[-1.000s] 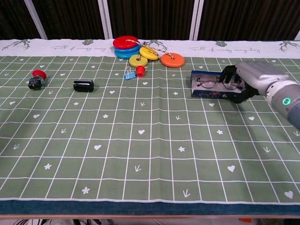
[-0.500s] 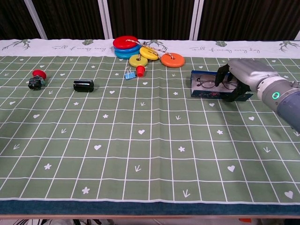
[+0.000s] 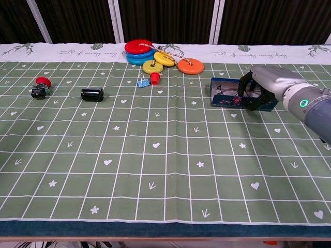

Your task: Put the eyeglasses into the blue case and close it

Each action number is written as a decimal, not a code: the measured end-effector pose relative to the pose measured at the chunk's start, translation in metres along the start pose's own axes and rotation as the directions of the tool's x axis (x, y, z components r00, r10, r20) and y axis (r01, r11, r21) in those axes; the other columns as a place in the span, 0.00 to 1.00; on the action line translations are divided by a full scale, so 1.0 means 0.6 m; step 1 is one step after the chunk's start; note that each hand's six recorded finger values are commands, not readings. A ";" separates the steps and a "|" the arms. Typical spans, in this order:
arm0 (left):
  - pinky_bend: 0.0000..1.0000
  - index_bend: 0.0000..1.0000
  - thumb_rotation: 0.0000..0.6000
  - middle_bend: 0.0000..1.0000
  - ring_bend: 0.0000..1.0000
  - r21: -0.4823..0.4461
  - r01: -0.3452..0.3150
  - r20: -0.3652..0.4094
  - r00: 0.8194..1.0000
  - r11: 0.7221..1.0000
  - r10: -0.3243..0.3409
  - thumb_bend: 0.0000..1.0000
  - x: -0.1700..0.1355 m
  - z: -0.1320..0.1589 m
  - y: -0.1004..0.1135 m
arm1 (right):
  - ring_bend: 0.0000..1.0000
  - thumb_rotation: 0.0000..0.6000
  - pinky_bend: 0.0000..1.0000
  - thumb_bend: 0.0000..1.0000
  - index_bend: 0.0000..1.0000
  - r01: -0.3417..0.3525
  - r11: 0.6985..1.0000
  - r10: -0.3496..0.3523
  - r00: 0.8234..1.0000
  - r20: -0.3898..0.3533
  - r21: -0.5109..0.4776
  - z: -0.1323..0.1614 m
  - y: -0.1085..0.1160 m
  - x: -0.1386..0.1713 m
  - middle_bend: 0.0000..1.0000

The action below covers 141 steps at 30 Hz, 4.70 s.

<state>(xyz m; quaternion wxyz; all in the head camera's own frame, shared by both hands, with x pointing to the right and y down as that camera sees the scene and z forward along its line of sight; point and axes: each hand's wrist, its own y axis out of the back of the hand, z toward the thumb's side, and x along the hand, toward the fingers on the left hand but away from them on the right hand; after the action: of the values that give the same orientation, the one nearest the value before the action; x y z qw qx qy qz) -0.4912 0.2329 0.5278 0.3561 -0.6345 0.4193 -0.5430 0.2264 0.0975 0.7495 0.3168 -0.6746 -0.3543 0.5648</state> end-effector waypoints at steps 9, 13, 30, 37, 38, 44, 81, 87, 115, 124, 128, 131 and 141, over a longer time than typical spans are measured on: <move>0.00 0.19 1.00 0.00 0.00 -0.001 -0.003 -0.002 1.000 1.000 0.003 0.31 0.000 -0.001 0.001 | 0.31 1.00 0.23 0.50 0.56 -0.007 1.000 0.007 1.000 0.002 0.001 -0.001 -0.002 0.000 0.33; 0.00 0.19 1.00 0.00 0.00 -0.001 -0.003 -0.002 1.000 1.000 0.003 0.31 0.000 -0.001 0.001 | 0.32 1.00 0.23 0.49 0.60 -0.006 1.000 0.006 1.000 0.001 -0.003 0.000 -0.002 0.001 0.33; 0.00 0.19 1.00 0.00 0.00 0.000 -0.004 0.001 1.000 1.000 0.004 0.31 -0.001 0.000 0.002 | 0.33 1.00 0.23 0.52 0.74 0.016 0.998 -0.017 1.000 -0.024 -0.058 0.009 0.012 0.022 0.33; 0.00 0.19 1.00 0.00 0.00 0.000 -0.003 0.004 1.000 1.000 0.003 0.31 -0.001 0.000 0.002 | 0.30 1.00 0.23 0.52 0.75 0.003 0.995 -0.010 0.997 -0.076 -0.099 0.027 0.034 0.055 0.26; 0.00 0.19 1.00 0.00 0.00 -0.001 -0.003 0.004 1.000 1.000 0.003 0.31 -0.002 0.000 0.002 | 0.30 1.00 0.23 0.52 0.75 -0.003 0.995 -0.005 0.997 -0.083 -0.102 0.030 0.037 0.061 0.24; 0.00 0.20 1.00 0.00 0.00 -0.001 0.000 0.005 1.000 1.000 0.000 0.31 -0.002 0.001 0.000 | 0.27 1.00 0.23 0.52 0.76 -0.070 0.990 0.057 0.993 -0.108 -0.125 0.041 0.051 0.092 0.17; 0.00 0.20 1.00 0.00 0.00 -0.002 0.002 -0.002 1.000 1.000 -0.002 0.31 0.000 -0.002 0.001 | 0.26 1.00 0.23 0.52 0.77 -0.214 0.970 0.211 0.977 -0.044 -0.112 0.079 0.048 -0.013 0.17; 0.00 0.20 1.00 0.00 0.00 -0.001 0.003 -0.001 1.000 1.000 -0.003 0.31 -0.001 -0.001 0.001 | 0.26 1.00 0.23 0.52 0.76 -0.226 0.968 0.223 0.974 -0.036 -0.109 0.078 0.047 -0.020 0.17; 0.00 0.20 1.00 0.00 0.00 0.000 0.005 0.004 1.000 1.000 -0.005 0.31 -0.002 0.000 0.001 | 0.19 1.00 0.22 0.31 0.25 -0.188 0.970 0.188 0.982 -0.018 -0.155 0.069 0.079 -0.048 0.13; 0.00 0.20 1.00 0.00 0.00 0.003 0.009 0.005 1.000 1.000 -0.009 0.31 -0.003 0.002 -0.001 | 0.16 1.00 0.21 0.26 0.24 -0.279 0.960 0.279 0.959 -0.049 0.022 0.062 0.068 -0.003 0.12; 0.00 0.20 1.00 0.00 0.00 0.003 0.010 0.003 1.000 1.000 -0.010 0.31 -0.003 0.002 -0.001 | 0.16 1.00 0.21 0.26 0.24 -0.304 0.952 0.305 0.951 -0.038 0.045 0.062 0.055 0.004 0.14; 0.00 0.20 1.00 0.00 0.00 0.003 0.010 0.001 1.000 1.000 -0.010 0.31 -0.003 0.001 0.000 | 0.17 1.00 0.21 0.26 0.26 -0.304 0.952 0.305 0.952 -0.027 0.043 0.061 0.048 0.001 0.17; 0.00 0.20 1.00 0.00 0.00 0.002 0.012 0.000 1.000 1.000 -0.012 0.31 -0.002 0.000 0.000 | 0.19 1.00 0.21 0.35 0.30 -0.295 0.956 0.295 0.956 0.004 0.000 0.055 0.033 -0.011 0.23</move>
<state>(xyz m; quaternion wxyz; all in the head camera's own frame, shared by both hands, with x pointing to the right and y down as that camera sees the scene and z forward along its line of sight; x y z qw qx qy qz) -0.4915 0.2338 0.5272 0.3536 -0.6366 0.4150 -0.5454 0.1953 0.0820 0.7316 0.2286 -0.7187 -0.2503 0.6071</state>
